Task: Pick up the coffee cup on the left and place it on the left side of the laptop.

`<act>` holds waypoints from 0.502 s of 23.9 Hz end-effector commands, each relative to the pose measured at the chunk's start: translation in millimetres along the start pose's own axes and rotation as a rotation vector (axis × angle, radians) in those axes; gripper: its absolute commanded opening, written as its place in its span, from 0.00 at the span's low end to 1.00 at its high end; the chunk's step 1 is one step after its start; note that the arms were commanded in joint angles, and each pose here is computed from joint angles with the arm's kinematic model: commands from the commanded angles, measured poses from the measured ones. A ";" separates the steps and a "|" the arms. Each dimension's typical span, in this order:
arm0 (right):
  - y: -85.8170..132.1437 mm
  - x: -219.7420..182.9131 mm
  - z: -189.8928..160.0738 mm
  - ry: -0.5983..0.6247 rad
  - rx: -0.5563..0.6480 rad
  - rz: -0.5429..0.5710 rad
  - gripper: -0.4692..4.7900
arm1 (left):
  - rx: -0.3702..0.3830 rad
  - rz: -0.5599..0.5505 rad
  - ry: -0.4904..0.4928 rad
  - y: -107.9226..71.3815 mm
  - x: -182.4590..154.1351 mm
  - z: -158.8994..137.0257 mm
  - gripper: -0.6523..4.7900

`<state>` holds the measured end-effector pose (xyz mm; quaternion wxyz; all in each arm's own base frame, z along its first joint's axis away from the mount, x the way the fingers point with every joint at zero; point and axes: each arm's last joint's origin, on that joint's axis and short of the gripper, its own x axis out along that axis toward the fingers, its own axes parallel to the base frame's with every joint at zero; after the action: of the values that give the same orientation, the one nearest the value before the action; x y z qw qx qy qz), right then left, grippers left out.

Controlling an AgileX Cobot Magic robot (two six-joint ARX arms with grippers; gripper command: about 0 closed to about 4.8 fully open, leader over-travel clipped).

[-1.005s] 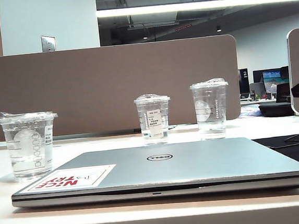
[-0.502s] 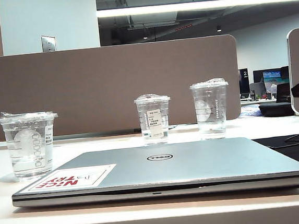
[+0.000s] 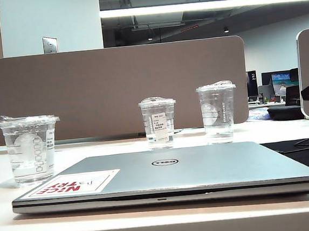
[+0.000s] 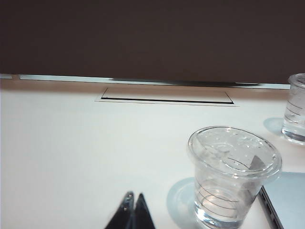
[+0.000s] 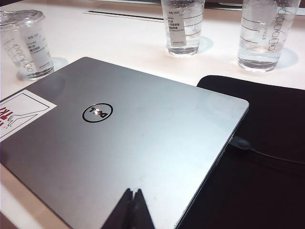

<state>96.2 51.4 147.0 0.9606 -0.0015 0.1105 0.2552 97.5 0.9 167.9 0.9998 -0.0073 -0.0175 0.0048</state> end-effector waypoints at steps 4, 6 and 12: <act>0.1 0.1 0.4 -0.015 -0.001 0.001 0.08 | 0.007 -0.002 -0.010 -0.1 -0.2 1.7 0.11; -0.1 -0.9 0.9 -0.024 -0.001 -0.002 0.08 | 0.007 -0.002 -0.010 -0.1 -0.2 1.7 0.11; -13.7 -15.7 11.4 -0.189 0.010 -0.135 0.08 | 0.007 -0.005 -0.009 -0.2 -0.2 1.6 0.11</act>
<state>91.9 35.7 159.1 0.9784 0.0172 0.0361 0.2029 97.5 0.9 167.5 0.9998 -0.0073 -0.0156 0.0047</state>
